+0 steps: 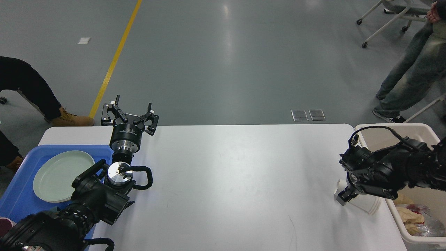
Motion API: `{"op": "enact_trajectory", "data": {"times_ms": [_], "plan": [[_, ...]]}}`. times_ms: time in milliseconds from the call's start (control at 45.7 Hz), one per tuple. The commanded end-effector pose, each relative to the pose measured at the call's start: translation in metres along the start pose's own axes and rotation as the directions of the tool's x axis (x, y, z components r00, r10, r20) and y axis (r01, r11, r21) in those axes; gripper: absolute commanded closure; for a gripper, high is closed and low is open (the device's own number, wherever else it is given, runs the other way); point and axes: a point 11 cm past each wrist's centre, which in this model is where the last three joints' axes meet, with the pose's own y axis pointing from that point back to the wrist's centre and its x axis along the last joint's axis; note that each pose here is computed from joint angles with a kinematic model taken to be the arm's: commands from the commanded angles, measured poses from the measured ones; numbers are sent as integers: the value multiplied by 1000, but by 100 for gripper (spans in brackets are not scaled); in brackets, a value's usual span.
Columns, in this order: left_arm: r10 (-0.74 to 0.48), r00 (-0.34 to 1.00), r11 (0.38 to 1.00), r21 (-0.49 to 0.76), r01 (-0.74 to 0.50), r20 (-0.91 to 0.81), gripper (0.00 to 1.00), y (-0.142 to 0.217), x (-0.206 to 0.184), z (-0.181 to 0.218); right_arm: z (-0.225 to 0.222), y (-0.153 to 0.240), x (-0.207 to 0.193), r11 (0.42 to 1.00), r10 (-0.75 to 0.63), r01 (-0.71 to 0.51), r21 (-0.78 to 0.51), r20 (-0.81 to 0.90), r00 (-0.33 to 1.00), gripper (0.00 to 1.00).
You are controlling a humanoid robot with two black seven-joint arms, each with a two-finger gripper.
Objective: Tidy desktop
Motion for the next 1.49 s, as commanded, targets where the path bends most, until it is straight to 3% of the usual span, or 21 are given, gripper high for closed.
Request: {"op": "enact_trajectory", "data": {"times_ms": [0, 526, 613, 679, 854, 1007, 1248, 1467], "plan": [[0, 1000, 1000, -1, 0, -1, 3, 0, 0, 0, -6, -7, -9, 1000, -19, 19, 9, -3, 1000, 0], [0, 1000, 1000, -1, 0, -1, 3, 0, 0, 0, -15, -22, -9, 996, 86, -86, 12, 38, 996, 1], [0, 1000, 1000, 0, 0, 0, 3, 0, 0, 0, -12, -24, -12, 997, 81, -82, 8, 53, 995, 17], [0, 1000, 1000, -1, 0, -1, 3, 0, 0, 0, -9, -24, -13, 997, 80, -80, 1, 61, 995, 38], [0, 1000, 1000, -1, 0, -1, 3, 0, 0, 0, -6, -24, -14, 998, 61, -61, 1, 104, 993, 75], [0, 1000, 1000, -1, 0, -1, 3, 0, 0, 0, -6, -23, -12, 998, 63, -64, 4, 113, 992, 100], [0, 1000, 1000, 0, 0, 0, 3, 0, 0, 0, -6, -16, -10, 999, 44, -48, 25, 135, 990, 100], [0, 1000, 1000, -1, 0, -1, 3, 0, 0, 0, 58, 42, -1, 999, -30, 18, 49, 265, 964, 100]]}}
